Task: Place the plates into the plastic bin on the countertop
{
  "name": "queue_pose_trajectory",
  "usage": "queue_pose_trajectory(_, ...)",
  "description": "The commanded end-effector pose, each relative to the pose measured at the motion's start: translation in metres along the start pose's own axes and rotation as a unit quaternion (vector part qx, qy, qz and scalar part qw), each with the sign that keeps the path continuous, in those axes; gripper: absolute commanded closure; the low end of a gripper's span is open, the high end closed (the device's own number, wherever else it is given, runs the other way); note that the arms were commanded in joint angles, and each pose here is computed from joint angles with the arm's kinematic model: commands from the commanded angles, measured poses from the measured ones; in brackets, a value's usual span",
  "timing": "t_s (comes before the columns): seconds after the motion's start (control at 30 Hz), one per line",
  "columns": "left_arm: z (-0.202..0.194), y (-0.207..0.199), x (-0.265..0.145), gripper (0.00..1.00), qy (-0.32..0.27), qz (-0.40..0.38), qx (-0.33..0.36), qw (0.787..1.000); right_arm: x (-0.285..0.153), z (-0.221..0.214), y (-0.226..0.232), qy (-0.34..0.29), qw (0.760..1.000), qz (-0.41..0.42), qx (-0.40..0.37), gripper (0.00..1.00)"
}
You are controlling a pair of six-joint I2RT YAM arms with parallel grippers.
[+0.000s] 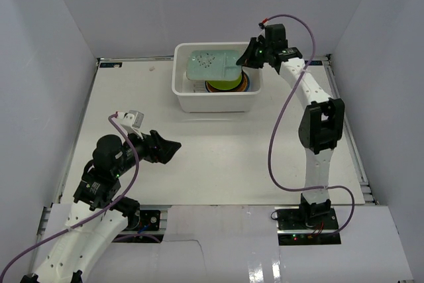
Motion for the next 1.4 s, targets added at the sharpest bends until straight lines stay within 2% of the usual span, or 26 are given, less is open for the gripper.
queue_pose_trajectory(0.0, 0.002, 0.002, -0.001, 0.02, -0.004, 0.009, -0.002, 1.000, -0.014, 0.016, 0.052, -0.018, 0.997, 0.059, -0.034, 0.92)
queue_pose_trajectory(0.13, 0.001, 0.004, -0.001, 0.02, -0.004, 0.013, -0.002, 1.000, 0.008, -0.011, 0.028, 0.021, 0.999, 0.025, -0.036, 0.92)
queue_pose_trajectory(0.3, 0.000, 0.004, 0.000, 0.02, 0.000, 0.012, -0.004, 1.000, 0.013, -0.021, 0.007, 0.007, 1.000, -0.005, -0.029, 0.92)
queue_pose_trajectory(0.43, 0.000, 0.005, 0.001, 0.02, 0.001, 0.017, -0.004, 1.000, 0.019, -0.030, -0.010, 0.012, 0.998, -0.039, -0.037, 0.80)
queue_pose_trajectory(0.47, 0.000, 0.006, 0.001, 0.02, 0.003, 0.019, -0.005, 1.000, 0.020, -0.032, -0.014, 0.013, 0.998, -0.048, -0.041, 0.72)
queue_pose_trajectory(0.53, -0.001, 0.007, 0.002, 0.02, 0.006, 0.023, -0.008, 1.000, 0.020, -0.034, -0.019, 0.012, 0.997, -0.059, -0.044, 0.61)
queue_pose_trajectory(0.57, -0.001, 0.008, 0.002, 0.02, 0.006, 0.027, -0.009, 1.000, 0.020, -0.036, -0.022, 0.011, 0.997, -0.064, -0.044, 0.49)
queue_pose_trajectory(0.6, -0.001, 0.009, 0.003, 0.02, 0.007, 0.029, -0.009, 1.000, 0.019, -0.034, -0.021, 0.006, 0.997, -0.062, -0.045, 0.43)
queue_pose_trajectory(0.67, -0.003, 0.011, 0.004, 0.02, 0.012, 0.035, -0.011, 0.999, 0.014, -0.032, -0.012, 0.000, 0.998, -0.049, -0.050, 0.28)
queue_pose_trajectory(0.73, -0.002, 0.012, 0.005, 0.02, 0.015, 0.038, -0.012, 0.999, 0.004, -0.023, 0.007, -0.021, 0.998, -0.027, -0.060, 0.18)
queue_pose_trajectory(0.77, -0.002, 0.013, 0.005, 0.02, 0.015, 0.041, -0.011, 0.999, 0.000, -0.020, 0.015, -0.027, 0.997, -0.020, -0.064, 0.03)
queue_pose_trajectory(0.83, 0.000, 0.014, 0.005, 0.02, 0.011, 0.045, -0.010, 0.999, -0.017, -0.010, 0.037, -0.050, 0.995, -0.001, -0.083, 0.10)
queue_pose_trajectory(1.0, 0.010, 0.013, 0.004, 0.02, 0.002, 0.052, -0.013, 0.999, -0.068, 0.007, 0.080, -0.102, 0.987, 0.030, -0.118, 0.10)
queue_pose_trajectory(1.03, 0.021, 0.009, 0.002, 0.02, -0.008, 0.049, -0.013, 0.999, -0.091, 0.011, 0.096, -0.120, 0.983, 0.045, -0.129, 0.10)
queue_pose_trajectory(1.1, 0.034, 0.006, 0.001, 0.02, -0.019, 0.050, -0.025, 0.998, -0.109, 0.005, 0.104, -0.129, 0.981, 0.052, -0.136, 0.10)
queue_pose_trajectory(1.17, 0.061, -0.004, -0.005, 0.02, -0.046, 0.042, -0.026, 0.998, -0.180, 0.008, 0.142, -0.187, 0.964, 0.102, -0.159, 0.10)
queue_pose_trajectory(1.2, 0.071, -0.007, -0.008, 0.02, -0.057, 0.040, -0.026, 0.997, -0.169, -0.001, 0.134, -0.176, 0.966, 0.099, -0.158, 0.10)
queue_pose_trajectory(1.3, 0.115, -0.027, -0.028, 0.02, -0.111, 0.020, -0.016, 0.993, -0.229, -0.038, 0.145, -0.211, 0.949, 0.160, -0.172, 0.10)
queue_pose_trajectory(1.37, 0.144, -0.040, -0.048, 0.02, -0.153, 0.009, -0.003, 0.988, -0.271, -0.073, 0.130, -0.227, 0.941, 0.192, -0.164, 0.10)
Point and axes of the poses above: each gripper's point midway between its finger pads, its own x axis out along the fingers, its own y axis along the line the jaws close on, z = x × y, the point moved 3 cm from there along -x, back along the fingers, and after that the axes turned 11 degrees about x, right-handed, at the moved point
